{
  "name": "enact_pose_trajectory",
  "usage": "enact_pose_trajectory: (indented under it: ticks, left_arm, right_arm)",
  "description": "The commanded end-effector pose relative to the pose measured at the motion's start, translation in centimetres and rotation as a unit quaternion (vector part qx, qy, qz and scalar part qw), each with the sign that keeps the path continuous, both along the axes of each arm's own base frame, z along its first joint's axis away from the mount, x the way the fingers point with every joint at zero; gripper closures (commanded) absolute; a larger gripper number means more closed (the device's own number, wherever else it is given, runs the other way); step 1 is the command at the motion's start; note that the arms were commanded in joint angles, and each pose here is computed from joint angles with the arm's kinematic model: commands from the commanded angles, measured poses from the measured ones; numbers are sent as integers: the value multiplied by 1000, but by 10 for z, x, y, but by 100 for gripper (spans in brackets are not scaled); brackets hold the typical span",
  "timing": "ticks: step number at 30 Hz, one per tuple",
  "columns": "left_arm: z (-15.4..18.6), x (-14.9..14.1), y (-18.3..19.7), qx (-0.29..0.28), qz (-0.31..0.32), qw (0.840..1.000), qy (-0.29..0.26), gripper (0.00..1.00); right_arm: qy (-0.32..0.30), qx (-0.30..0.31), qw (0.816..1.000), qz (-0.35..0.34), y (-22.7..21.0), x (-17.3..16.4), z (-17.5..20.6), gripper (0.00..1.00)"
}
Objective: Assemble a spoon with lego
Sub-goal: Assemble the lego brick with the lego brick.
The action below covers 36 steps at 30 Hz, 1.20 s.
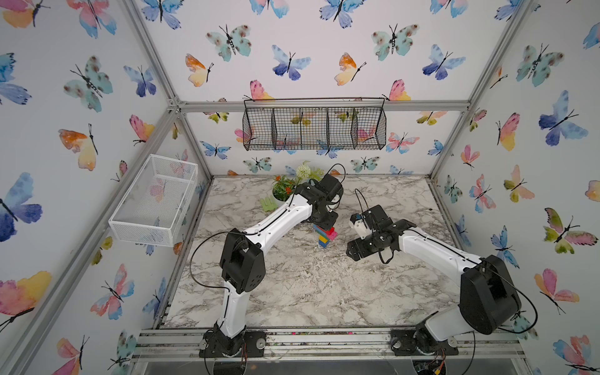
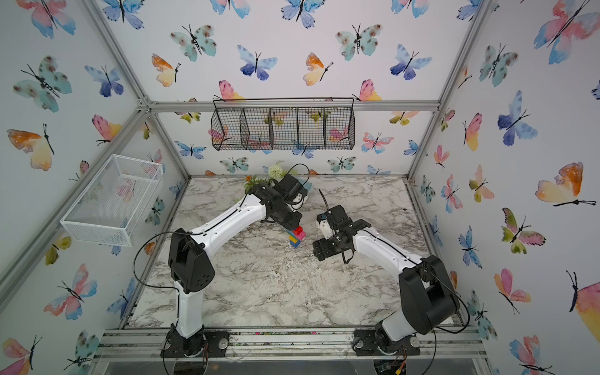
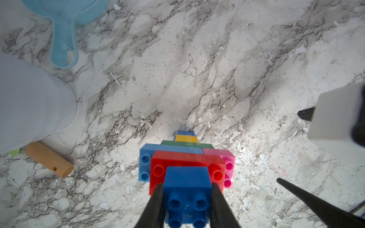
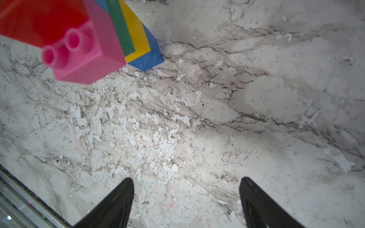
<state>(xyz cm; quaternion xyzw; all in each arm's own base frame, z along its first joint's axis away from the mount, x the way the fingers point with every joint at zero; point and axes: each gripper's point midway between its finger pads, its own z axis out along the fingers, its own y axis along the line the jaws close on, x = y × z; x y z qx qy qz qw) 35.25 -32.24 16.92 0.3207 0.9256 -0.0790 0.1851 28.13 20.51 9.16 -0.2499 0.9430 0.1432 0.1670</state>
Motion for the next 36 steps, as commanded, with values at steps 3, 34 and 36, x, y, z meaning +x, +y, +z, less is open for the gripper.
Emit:
enact_pose_trajectory:
  ticks: [3, 34, 36]
  left_arm:
    - [-26, -9, 6, 34, -12, 999, 41, 78]
    - [-63, -38, 21, 74, -33, 990, 117, 82]
    - [-64, -37, 21, 74, -32, 990, 116, 82]
  right_arm:
    - [3, 4, 1000, 3, 0, -3, -1, 14]
    - [14, 5, 1000, 6, 2, -4, -9, 14]
    - [13, 6, 1000, 6, 2, -4, -8, 14]
